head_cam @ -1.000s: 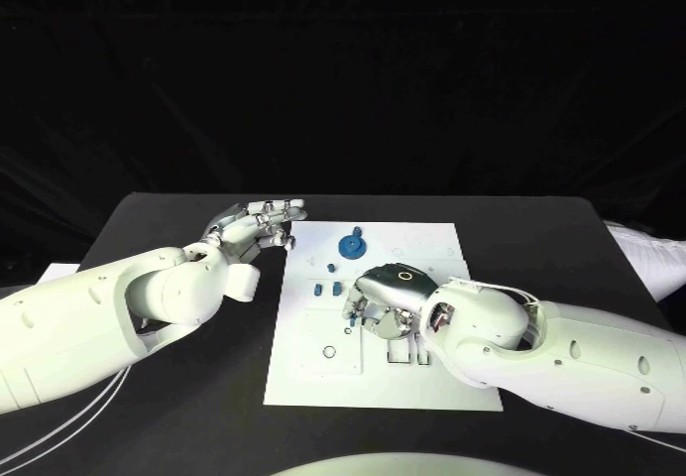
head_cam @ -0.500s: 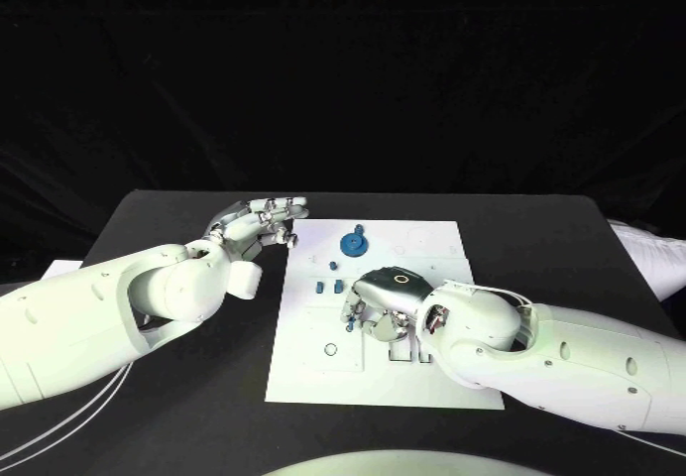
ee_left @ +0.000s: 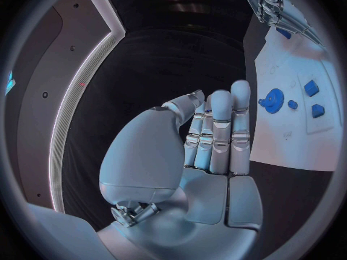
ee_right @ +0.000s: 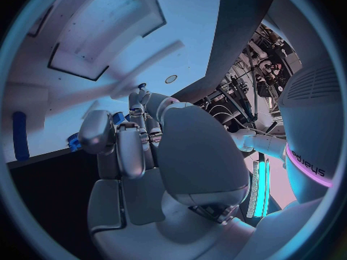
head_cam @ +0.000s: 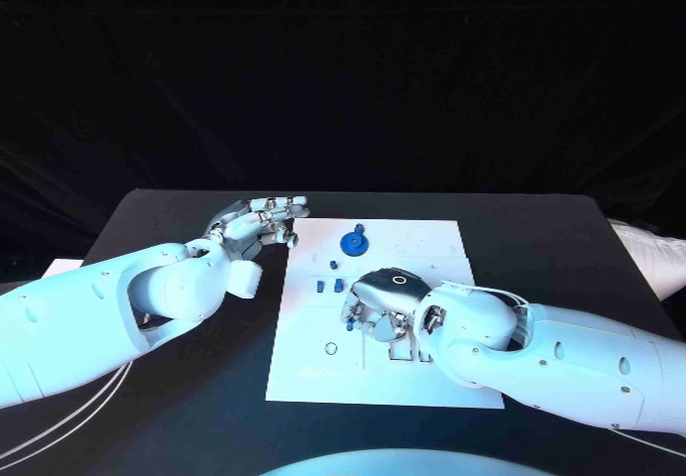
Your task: Assemble the parts on the task board
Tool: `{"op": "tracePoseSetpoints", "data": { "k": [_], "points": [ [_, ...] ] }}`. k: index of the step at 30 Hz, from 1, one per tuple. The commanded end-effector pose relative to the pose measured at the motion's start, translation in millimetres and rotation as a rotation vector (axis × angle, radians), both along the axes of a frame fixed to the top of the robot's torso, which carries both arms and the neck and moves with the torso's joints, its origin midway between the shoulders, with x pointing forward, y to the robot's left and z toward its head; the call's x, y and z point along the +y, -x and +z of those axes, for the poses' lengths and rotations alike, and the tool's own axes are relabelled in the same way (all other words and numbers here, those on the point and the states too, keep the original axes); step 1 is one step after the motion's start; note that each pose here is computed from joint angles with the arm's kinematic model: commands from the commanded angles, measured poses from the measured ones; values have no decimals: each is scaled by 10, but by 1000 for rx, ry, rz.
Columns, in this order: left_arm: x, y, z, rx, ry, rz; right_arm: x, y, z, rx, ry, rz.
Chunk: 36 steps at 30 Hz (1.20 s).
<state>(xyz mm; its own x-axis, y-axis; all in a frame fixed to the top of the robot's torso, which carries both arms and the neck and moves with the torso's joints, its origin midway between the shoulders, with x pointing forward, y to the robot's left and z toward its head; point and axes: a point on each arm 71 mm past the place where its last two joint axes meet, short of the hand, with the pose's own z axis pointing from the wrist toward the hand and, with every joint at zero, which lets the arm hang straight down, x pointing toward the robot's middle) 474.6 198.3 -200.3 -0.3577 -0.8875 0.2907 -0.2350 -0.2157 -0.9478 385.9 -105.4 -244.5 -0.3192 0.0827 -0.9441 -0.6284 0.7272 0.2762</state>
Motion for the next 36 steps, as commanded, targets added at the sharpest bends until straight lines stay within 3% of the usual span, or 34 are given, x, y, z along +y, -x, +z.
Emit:
{"op": "tracePoseSetpoints", "data": {
  "k": [1, 18, 36],
  "points": [
    [-23, 10, 11, -7, 7, -20, 7, 9, -28, -1, 33, 16],
    [-24, 13, 7, 0, 6, -25, 8, 0, -74, 36, 50, 9],
    [-19, 9, 1, 1, 5, -24, -16, 2, -37, 24, 2, -5]
  ]
}}
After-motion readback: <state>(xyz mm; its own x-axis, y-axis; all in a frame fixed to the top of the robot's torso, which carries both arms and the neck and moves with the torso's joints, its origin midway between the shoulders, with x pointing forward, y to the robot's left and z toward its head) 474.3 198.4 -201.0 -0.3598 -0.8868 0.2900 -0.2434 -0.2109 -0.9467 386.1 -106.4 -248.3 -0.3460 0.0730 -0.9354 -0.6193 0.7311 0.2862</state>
